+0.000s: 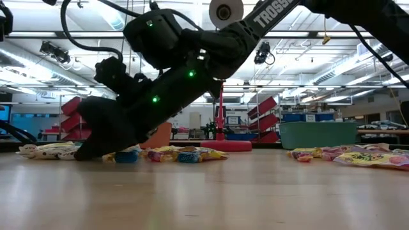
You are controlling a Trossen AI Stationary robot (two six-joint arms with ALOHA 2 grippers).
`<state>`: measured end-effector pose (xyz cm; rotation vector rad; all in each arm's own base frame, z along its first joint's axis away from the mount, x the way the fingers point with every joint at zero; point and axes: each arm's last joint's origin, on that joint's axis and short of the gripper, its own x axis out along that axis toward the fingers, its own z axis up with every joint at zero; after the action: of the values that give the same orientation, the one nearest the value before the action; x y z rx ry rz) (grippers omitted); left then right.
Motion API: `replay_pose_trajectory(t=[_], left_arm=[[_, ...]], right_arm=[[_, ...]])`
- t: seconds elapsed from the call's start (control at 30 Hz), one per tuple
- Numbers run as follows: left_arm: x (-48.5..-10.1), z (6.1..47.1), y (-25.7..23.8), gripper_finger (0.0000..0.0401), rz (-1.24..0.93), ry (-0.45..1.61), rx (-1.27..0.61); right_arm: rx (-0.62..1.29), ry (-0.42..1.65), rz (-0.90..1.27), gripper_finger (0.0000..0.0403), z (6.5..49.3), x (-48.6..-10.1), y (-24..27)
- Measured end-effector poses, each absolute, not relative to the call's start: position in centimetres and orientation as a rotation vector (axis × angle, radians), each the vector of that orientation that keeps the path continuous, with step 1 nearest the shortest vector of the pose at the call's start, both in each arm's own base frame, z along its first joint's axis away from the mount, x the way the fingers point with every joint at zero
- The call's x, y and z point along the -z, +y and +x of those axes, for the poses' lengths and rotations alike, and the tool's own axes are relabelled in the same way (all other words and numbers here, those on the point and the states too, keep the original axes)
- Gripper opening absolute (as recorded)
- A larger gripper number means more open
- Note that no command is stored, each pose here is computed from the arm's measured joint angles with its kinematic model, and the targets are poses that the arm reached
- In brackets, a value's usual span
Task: Sort candy
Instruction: Put the white candy into the blue bin
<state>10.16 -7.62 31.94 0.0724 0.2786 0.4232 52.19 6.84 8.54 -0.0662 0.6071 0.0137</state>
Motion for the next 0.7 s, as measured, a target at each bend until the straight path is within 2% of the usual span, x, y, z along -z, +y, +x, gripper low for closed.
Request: replay_pose_trajectory(t=[0.23,0.47,0.7], left_arm=[[-31.1,10.3,-7.8,0.0067,0.090,0.289,-0.428],[-30.2,10.4,-7.9,0.0067,0.103,0.313,-0.413],[-28.8,10.6,-8.4,0.0067,0.089,0.392,-0.324]], right_arm=[[-0.007,0.610,-0.065,0.0096,52.2,-8.5,6.9],[-0.006,0.611,-0.067,0.0009,52.2,-8.4,6.9],[-0.008,0.627,-0.102,0.0001,51.9,-9.3,6.9]])
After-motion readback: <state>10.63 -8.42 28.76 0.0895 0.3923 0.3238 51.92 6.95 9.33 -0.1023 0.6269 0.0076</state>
